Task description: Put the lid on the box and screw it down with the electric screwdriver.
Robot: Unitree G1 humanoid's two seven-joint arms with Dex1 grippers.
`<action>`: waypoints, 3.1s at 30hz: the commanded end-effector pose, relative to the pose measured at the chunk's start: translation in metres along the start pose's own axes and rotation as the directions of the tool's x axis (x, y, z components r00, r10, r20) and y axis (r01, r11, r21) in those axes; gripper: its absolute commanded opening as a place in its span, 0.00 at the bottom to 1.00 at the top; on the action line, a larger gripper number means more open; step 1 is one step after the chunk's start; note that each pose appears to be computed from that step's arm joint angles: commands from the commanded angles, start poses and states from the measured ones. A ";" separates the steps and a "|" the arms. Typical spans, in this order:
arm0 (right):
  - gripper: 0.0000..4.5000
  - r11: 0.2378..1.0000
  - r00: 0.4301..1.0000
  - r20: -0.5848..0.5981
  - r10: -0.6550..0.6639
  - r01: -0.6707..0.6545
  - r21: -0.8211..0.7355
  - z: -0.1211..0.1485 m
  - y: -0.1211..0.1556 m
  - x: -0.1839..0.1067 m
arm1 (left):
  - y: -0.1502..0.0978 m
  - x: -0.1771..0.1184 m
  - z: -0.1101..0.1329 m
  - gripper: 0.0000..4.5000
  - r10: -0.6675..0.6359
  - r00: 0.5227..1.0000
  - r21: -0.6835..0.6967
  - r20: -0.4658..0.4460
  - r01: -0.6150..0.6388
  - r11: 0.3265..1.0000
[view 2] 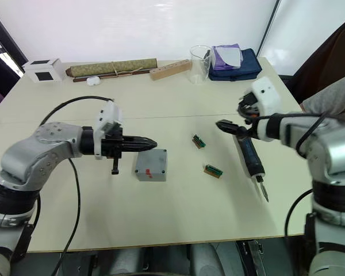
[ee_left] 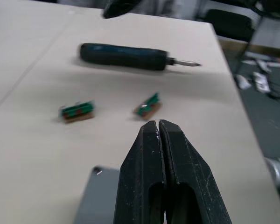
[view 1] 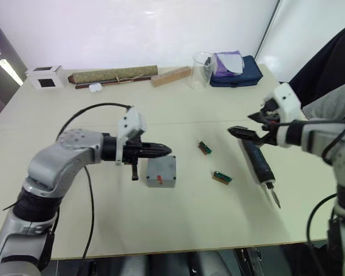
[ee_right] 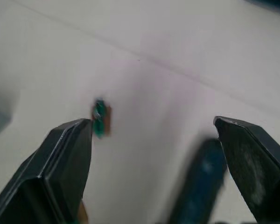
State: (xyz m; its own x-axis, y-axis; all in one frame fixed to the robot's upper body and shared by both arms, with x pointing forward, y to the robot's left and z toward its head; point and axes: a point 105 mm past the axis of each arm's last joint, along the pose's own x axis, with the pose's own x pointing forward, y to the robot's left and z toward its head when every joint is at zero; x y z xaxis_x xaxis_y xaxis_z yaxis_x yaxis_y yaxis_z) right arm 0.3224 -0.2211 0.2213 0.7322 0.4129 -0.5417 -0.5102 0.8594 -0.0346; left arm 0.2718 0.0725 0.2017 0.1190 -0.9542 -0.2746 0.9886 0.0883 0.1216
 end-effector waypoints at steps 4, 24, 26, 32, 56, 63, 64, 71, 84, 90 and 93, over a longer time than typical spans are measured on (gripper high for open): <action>0.99 0.991 0.958 -0.286 0.021 0.019 0.136 -0.029 -0.014 -0.014 | -0.010 0.008 0.010 0.00 -0.067 0.997 0.136 -0.024 0.070 0.988; 0.99 0.976 0.823 -0.558 0.110 0.017 0.217 -0.086 -0.036 0.031 | -0.019 0.008 0.007 0.00 -0.031 0.999 0.123 -0.042 0.036 0.992; 0.89 0.979 0.813 -0.571 0.118 0.000 0.203 -0.090 -0.035 0.036 | -0.019 0.009 0.008 0.00 -0.022 0.999 0.128 -0.037 0.026 0.991; 0.49 0.981 0.778 -0.611 0.144 -0.032 0.190 -0.098 -0.033 0.039 | -0.020 0.010 0.007 0.00 -0.012 0.999 0.123 -0.033 0.016 0.992; 0.47 0.954 0.734 0.643 0.218 -0.300 0.019 0.118 0.022 -0.015 | 0.030 -0.040 -0.032 0.00 0.227 0.968 -0.001 -0.108 -0.229 0.974; 0.47 0.908 0.514 0.787 0.342 -0.397 -0.135 0.110 0.115 -0.011 | 0.041 -0.035 -0.037 0.00 0.273 0.954 0.006 -0.126 -0.275 0.962; 0.47 0.911 0.510 0.786 0.349 -0.381 -0.158 0.107 0.130 -0.003 | 0.043 -0.031 -0.038 0.00 0.271 0.954 0.004 -0.128 -0.273 0.962; 0.47 0.912 0.525 0.760 0.383 -0.347 -0.220 0.081 0.169 0.032 | 0.025 -0.018 -0.055 0.00 0.185 0.967 -0.027 -0.178 -0.192 0.981; 0.47 0.947 0.604 0.731 0.318 -0.174 -0.269 0.059 0.160 0.064 | 0.026 -0.015 -0.084 0.00 0.209 0.945 -0.044 -0.252 -0.227 0.973; 0.47 0.945 0.621 0.714 0.324 -0.172 -0.280 0.049 0.159 0.068 | 0.025 -0.017 -0.086 0.00 0.207 0.946 -0.052 -0.250 -0.227 0.973; 0.47 0.927 0.643 0.675 0.362 -0.177 -0.329 0.039 0.164 0.071 | 0.026 -0.017 -0.086 0.00 0.209 0.946 -0.055 -0.249 -0.229 0.972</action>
State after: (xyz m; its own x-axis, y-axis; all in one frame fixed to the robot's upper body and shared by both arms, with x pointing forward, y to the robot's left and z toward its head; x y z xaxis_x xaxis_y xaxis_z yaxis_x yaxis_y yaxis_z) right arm 0.3166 -0.0420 0.2042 0.6226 0.7590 0.1908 -0.7460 0.6492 -0.1482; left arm 0.3022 0.1084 0.1434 0.3335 -0.8436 -0.4207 0.9426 0.2920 0.1618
